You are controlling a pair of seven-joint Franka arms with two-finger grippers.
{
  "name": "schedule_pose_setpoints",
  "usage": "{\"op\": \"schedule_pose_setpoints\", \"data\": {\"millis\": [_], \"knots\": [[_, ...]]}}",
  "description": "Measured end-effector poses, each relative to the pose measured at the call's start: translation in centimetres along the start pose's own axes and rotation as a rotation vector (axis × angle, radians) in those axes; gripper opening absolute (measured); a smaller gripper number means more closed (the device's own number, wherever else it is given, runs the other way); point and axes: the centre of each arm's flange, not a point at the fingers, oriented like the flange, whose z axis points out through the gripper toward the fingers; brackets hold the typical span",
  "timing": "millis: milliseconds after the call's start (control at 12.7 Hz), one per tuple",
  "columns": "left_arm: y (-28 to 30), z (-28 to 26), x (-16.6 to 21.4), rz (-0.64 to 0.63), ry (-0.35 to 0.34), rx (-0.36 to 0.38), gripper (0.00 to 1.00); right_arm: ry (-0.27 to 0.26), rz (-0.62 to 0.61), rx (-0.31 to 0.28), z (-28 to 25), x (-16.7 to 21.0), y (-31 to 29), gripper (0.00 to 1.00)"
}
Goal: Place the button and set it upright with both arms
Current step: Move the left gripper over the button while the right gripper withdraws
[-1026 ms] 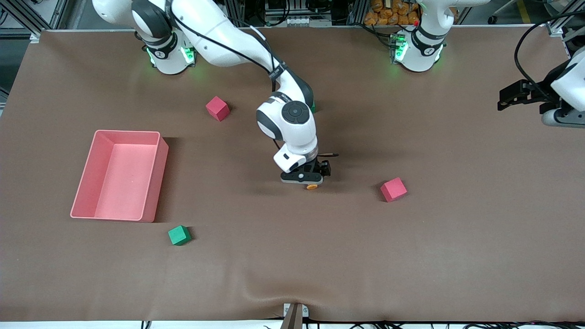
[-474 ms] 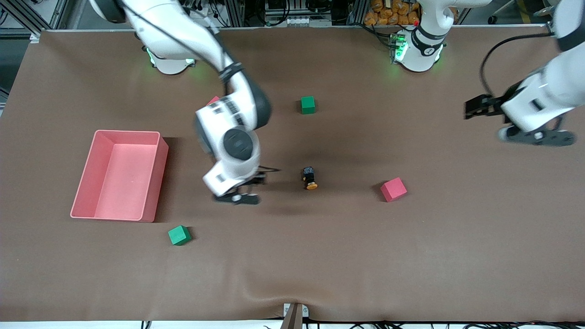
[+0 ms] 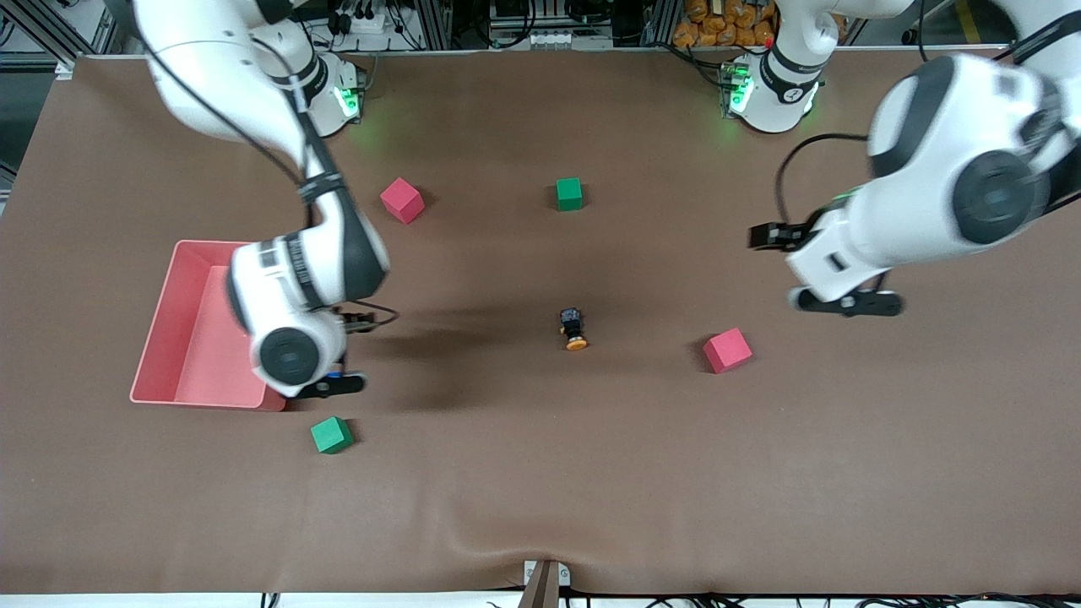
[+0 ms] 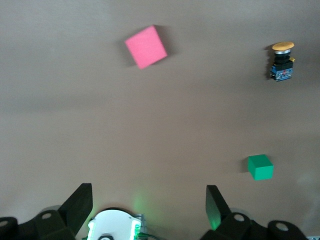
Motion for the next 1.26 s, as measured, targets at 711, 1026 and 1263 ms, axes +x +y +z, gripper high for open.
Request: {"op": "schedule_pose_setpoints", "data": {"millis": [711, 1026, 1263], "knots": [[13.7, 9.0, 4.4, -0.124, 0.103, -0.018, 1.0, 0.033, 0.037, 0.186, -1.7, -11.1, 20.6, 1.0], [19.1, 13.6, 5.4, -0.225, 0.138, -0.031, 1.0, 0.106, 0.041, 0.199, -2.9, -14.6, 21.9, 1.0], [20.3, 15.5, 6.6, -0.319, 0.17, -0.062, 1.0, 0.199, 0.035, 0.206, -5.3, -19.5, 23.2, 1.0]]}}
